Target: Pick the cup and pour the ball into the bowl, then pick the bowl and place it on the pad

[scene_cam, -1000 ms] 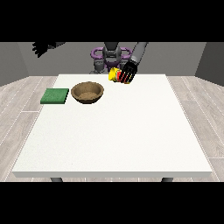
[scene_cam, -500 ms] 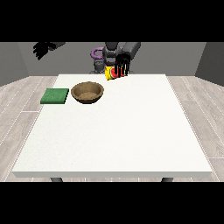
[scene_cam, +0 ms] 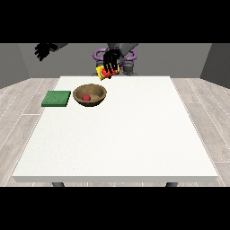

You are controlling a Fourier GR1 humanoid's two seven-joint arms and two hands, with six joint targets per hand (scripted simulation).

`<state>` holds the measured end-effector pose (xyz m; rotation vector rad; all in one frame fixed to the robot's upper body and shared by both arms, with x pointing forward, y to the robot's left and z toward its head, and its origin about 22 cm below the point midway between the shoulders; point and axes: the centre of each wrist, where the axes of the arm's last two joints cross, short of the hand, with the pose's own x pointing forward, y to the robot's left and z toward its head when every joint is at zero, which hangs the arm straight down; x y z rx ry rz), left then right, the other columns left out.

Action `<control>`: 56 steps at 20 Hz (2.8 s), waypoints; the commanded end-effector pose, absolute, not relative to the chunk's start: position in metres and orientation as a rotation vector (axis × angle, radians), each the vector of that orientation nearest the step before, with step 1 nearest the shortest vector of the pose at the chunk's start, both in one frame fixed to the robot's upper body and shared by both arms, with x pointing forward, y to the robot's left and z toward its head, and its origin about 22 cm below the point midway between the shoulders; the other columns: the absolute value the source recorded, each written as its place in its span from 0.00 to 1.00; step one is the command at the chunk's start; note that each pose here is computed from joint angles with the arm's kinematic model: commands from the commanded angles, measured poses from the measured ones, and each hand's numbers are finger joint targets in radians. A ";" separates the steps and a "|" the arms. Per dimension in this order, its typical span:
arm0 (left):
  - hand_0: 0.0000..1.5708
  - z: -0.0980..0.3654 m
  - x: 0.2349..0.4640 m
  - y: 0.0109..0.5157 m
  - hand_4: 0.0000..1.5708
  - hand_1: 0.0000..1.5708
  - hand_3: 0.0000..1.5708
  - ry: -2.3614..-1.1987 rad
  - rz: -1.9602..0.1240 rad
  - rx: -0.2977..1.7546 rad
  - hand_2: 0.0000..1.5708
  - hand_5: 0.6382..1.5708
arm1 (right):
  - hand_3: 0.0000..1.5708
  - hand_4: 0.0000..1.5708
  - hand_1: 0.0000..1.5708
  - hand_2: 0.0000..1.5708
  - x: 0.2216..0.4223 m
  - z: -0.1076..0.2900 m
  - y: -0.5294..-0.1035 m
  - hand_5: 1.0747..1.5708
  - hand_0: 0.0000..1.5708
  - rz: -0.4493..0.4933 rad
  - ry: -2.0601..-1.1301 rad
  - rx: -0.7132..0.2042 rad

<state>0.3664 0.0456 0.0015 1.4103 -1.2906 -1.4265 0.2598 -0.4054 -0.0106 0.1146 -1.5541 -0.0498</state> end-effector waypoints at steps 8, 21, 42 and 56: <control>0.00 0.041 0.356 0.025 0.48 0.00 0.91 -1.470 -1.384 1.415 0.76 0.99 | 0.00 0.45 0.00 0.00 0.257 -0.018 -0.421 1.00 0.00 -0.140 -1.541 0.045; 0.00 0.137 0.355 0.069 0.34 0.00 0.00 -1.882 -0.211 0.437 0.00 0.97 | 0.00 0.44 0.00 0.00 0.291 0.002 -0.392 1.00 0.00 -0.204 -1.618 0.069; 0.00 0.238 0.366 0.336 0.18 0.00 0.00 -1.989 -0.147 -0.137 0.00 0.93 | 0.00 0.00 0.00 0.00 0.314 -0.033 -0.347 0.99 0.00 -0.422 -1.685 0.007; 0.00 0.279 0.337 0.418 0.15 0.00 0.00 -2.014 -0.049 -0.014 0.00 0.93 | 0.00 0.10 0.00 0.00 0.334 -0.062 -0.302 0.97 0.00 -0.372 -1.612 0.136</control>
